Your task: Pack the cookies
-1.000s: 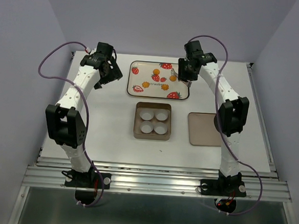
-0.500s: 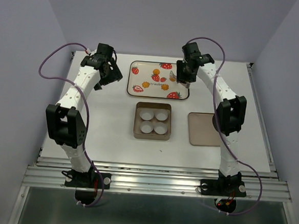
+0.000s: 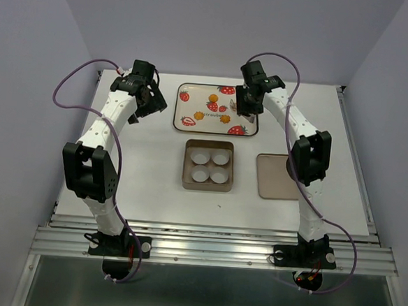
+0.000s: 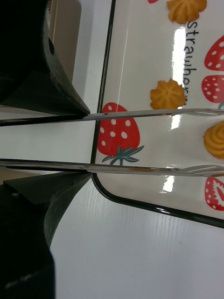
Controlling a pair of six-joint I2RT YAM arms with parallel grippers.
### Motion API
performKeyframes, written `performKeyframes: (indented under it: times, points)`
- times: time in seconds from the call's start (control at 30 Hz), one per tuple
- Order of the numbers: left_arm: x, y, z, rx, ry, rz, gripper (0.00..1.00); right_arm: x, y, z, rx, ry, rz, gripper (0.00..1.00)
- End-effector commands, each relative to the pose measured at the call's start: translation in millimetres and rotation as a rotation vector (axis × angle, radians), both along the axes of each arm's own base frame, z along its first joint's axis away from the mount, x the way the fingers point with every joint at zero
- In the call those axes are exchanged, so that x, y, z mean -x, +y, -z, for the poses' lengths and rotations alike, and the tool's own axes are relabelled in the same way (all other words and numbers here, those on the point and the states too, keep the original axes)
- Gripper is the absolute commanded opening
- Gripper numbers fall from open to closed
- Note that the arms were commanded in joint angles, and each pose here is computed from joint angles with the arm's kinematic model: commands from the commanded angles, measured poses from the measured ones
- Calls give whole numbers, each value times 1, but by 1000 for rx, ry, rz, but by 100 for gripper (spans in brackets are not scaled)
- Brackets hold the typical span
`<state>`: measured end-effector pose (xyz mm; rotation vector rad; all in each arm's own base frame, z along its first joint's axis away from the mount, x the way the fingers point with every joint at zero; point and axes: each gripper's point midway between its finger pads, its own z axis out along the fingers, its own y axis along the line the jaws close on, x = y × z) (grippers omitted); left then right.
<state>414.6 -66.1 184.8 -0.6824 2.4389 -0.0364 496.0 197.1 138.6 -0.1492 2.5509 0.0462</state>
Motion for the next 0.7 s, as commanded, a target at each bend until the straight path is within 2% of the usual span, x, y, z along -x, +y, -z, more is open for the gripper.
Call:
performKeyframes:
  times: [0.0,0.43,0.67]
  points:
    - [8,5,-18,-21,-47,-1,99,-5,-1,-5,44,-38,10,54]
    - [9,6,-17,-23,-41,-3,99,-8,11,2,-3,-22,-18,54]
    - [14,9,-18,-36,-35,-16,99,-3,7,-1,11,-18,-22,44]
